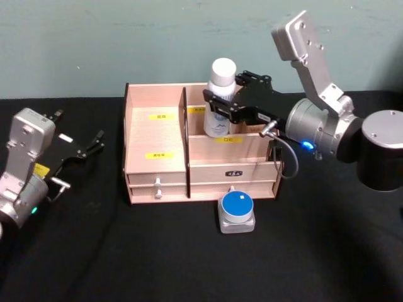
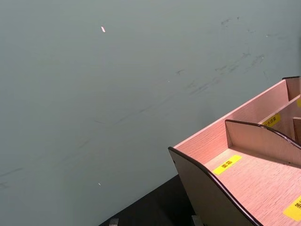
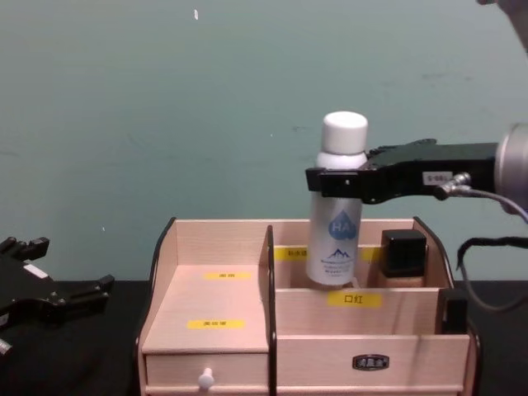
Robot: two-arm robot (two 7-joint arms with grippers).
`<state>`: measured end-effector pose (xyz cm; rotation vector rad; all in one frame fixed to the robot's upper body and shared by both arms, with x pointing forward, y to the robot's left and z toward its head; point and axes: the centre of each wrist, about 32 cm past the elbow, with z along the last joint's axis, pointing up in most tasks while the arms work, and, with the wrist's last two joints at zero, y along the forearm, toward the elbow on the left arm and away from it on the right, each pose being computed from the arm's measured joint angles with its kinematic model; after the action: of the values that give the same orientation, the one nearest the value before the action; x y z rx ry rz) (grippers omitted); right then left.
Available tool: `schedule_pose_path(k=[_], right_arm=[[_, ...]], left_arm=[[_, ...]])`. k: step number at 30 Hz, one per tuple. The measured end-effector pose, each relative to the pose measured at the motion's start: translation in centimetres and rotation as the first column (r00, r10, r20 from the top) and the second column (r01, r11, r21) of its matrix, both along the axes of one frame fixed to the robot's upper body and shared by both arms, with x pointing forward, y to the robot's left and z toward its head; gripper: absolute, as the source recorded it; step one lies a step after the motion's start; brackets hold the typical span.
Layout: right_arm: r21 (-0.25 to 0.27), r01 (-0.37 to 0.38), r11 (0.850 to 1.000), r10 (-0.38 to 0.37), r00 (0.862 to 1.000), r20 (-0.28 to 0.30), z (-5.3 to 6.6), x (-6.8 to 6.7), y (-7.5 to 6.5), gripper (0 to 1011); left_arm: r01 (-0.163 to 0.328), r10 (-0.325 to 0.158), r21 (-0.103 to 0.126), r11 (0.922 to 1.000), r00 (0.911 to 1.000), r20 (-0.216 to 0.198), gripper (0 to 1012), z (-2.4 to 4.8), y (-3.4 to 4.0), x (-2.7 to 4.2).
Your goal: Pick up the facial cleanser and watermelon frost from the table and place them into the tiered storage box.
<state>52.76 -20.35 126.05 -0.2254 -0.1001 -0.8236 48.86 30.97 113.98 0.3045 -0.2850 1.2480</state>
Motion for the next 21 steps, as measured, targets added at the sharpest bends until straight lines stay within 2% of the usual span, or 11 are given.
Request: schedule_pose_path(k=[11,21], right_arm=[[0.006,-0.001,1.000,0.001,1.000,-0.001,-0.5,1.4,0.5,607],[0.004,0.008,1.000,-0.008,1.000,-0.019,-1.3,2.2,0.4,607]], left_arm=[[0.000,0.000,0.000,1.0000,1.0000,0.000,1001,0.00,0.00,0.00],[0.000,0.000,0.000,1.0000,1.0000,0.000,1001,0.00,0.00,0.00]])
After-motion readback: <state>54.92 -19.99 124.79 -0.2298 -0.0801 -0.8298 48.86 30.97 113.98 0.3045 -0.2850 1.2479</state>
